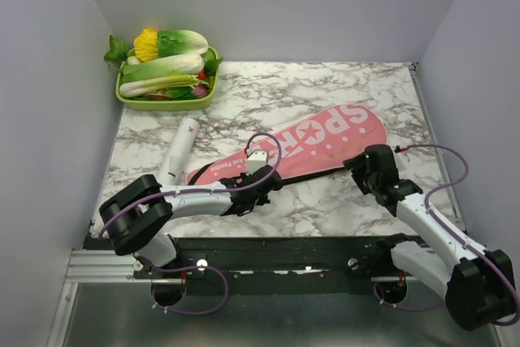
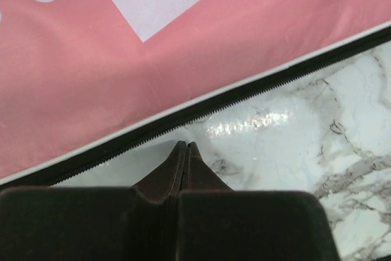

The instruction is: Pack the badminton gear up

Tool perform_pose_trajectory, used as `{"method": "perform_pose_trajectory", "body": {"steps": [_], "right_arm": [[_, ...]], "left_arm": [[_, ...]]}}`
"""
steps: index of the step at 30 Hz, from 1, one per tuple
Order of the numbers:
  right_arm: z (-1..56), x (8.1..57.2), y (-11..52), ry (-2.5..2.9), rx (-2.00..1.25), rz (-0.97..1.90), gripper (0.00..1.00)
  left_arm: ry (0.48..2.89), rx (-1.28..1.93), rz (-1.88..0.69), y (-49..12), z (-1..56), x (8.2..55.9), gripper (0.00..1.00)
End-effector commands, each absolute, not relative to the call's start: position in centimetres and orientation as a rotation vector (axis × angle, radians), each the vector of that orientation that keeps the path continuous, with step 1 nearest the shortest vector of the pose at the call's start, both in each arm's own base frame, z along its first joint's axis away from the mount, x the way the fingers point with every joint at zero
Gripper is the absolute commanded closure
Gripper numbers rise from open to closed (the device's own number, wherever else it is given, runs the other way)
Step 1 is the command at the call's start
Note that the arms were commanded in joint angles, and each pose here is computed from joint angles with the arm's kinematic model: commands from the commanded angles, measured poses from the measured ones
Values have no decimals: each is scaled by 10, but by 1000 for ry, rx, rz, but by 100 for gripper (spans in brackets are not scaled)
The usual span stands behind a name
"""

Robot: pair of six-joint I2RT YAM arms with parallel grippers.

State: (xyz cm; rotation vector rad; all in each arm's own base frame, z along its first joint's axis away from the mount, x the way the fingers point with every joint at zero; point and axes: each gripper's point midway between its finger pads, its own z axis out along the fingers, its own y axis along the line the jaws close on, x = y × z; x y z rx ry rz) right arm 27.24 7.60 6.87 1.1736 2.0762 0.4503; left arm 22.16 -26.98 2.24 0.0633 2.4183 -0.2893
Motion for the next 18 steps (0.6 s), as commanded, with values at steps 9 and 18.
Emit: {"method": "perform_pose_trajectory", "body": {"steps": [9, 18], "right_arm": [[114, 288, 24, 2252, 592, -114, 28], [103, 301, 24, 2321, 532, -114, 27]], "left_arm": [[2257, 230, -696, -305, 116, 203, 94], [2308, 334, -712, -346, 102, 255, 100]]}}
